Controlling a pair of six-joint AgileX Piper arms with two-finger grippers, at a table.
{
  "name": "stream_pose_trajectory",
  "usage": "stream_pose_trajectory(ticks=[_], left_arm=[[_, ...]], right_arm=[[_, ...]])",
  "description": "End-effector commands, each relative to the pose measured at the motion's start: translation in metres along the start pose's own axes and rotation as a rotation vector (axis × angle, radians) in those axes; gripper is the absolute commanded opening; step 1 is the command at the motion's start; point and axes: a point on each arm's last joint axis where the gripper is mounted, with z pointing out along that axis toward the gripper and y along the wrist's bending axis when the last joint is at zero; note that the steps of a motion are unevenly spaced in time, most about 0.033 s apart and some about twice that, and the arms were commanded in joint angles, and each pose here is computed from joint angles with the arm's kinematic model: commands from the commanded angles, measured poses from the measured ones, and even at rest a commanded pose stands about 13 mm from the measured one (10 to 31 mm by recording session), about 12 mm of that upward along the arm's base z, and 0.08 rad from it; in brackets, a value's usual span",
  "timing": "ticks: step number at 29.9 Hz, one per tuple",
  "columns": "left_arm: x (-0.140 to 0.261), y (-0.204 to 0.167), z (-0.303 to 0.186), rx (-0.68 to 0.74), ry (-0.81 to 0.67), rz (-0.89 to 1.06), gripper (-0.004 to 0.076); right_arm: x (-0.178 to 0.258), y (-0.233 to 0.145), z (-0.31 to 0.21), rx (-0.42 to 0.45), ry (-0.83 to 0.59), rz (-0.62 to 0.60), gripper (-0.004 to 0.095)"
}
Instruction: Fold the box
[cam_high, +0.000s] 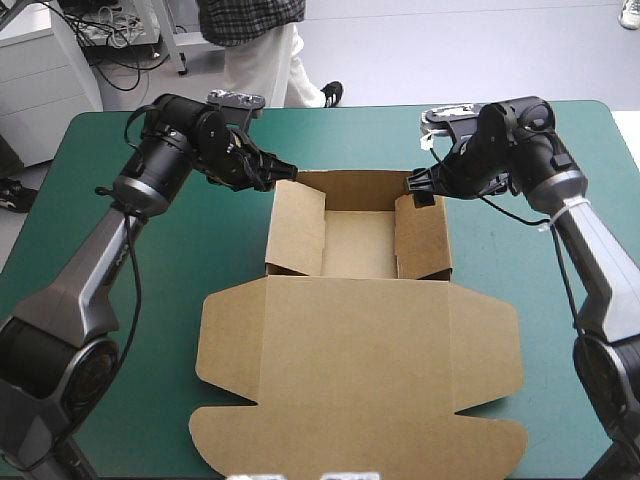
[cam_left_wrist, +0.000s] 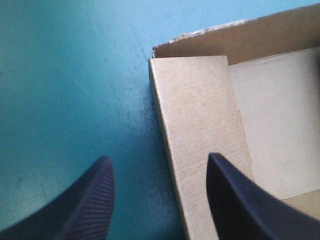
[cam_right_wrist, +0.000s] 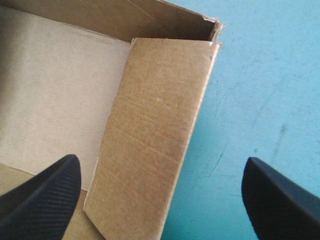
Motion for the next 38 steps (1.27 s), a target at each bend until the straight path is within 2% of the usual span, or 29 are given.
stream_pose_trajectory(ticks=[1,5,6,10,15,26,33,38], left_arm=[[0.008,-0.001,-0.067,0.035,-0.102,0.061,0.0232],[0.018,-0.003,-0.107,0.081,-0.184,0.103,0.0003],[0.021,-0.002,-0.116,0.087,-0.202,0.114,-0.0031],[0.045,0.002,-0.148,0.098,-0.248,0.140,-0.0032],[0.090,0.012,-0.158,0.067,-0.207,0.191,-0.0032],[0.217,0.040,-0.117,0.002,-0.008,0.209,-0.0032],[0.275,0.051,-0.096,0.004,-0.024,0.182,-0.0032],[0.294,0.055,-0.090,0.005,-0.029,0.182,-0.0032]], right_arm=[[0.004,0.001,-0.051,-0.003,-0.120,-0.004,0.0806],[0.007,0.001,-0.062,0.002,-0.146,-0.009,0.0806],[0.007,0.001,-0.062,0.002,-0.146,-0.009,0.0806],[0.008,0.001,-0.059,0.000,-0.136,-0.008,0.0806],[0.011,0.000,-0.049,0.010,-0.101,-0.013,0.0806],[0.006,-0.001,-0.001,0.002,-0.012,-0.003,0.0806],[0.000,-0.003,0.030,0.004,0.019,0.000,0.0806],[-0.003,-0.004,0.054,0.009,0.045,-0.003,0.0806]])
